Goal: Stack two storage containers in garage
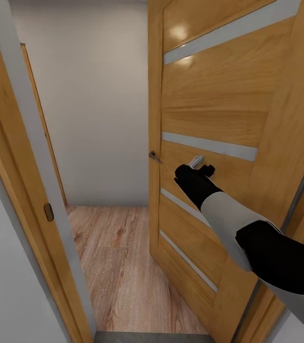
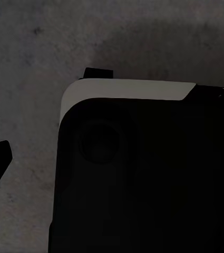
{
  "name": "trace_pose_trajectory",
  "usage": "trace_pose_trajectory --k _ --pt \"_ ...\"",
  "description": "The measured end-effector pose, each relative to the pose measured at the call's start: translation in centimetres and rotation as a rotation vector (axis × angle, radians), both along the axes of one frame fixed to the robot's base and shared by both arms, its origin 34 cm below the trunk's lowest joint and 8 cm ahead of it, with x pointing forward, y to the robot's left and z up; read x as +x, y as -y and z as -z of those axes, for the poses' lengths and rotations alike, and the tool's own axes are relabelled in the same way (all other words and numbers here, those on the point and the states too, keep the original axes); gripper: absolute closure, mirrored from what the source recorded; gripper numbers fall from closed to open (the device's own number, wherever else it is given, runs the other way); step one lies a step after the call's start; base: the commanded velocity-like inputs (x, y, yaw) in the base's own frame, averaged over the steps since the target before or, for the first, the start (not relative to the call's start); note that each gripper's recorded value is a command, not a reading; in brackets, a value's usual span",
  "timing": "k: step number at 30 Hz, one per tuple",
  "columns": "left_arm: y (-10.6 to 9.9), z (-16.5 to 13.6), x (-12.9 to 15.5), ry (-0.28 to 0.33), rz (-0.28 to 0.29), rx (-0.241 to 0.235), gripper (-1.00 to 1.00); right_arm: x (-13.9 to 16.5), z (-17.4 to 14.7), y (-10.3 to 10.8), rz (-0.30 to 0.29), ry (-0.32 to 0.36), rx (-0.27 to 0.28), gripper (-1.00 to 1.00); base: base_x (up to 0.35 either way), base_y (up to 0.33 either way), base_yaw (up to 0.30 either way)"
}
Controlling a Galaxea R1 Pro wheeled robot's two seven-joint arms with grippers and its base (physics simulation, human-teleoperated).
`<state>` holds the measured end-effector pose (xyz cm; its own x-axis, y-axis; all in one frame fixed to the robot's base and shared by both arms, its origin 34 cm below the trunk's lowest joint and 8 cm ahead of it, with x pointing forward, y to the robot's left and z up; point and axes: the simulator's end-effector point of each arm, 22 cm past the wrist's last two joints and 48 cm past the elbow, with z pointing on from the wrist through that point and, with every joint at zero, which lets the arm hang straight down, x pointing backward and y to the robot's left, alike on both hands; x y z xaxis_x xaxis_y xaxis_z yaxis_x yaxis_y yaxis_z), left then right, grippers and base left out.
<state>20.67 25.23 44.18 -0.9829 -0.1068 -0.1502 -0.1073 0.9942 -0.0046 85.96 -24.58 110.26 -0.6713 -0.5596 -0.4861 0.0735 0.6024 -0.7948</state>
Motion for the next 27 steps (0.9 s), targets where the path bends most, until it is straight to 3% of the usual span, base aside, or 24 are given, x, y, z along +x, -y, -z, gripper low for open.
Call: trace_pose_trajectory --k 21,25,27 --pt "0.0 0.0 0.0 0.000 0.001 0.000 -1.00 0.1 -0.3 0.2 0.008 -0.001 0.024 -1.00 0.000 0.000 0.000" --pt "0.0 0.0 0.0 0.000 0.002 0.000 -1.00 0.2 -0.7 -0.9 -0.009 0.015 0.078 -1.00 0.000 0.000 0.000" --pt "0.0 0.0 0.0 0.000 0.002 0.001 -1.00 0.4 -2.8 -1.7 -0.029 0.068 0.094 -1.00 0.000 0.000 0.000"
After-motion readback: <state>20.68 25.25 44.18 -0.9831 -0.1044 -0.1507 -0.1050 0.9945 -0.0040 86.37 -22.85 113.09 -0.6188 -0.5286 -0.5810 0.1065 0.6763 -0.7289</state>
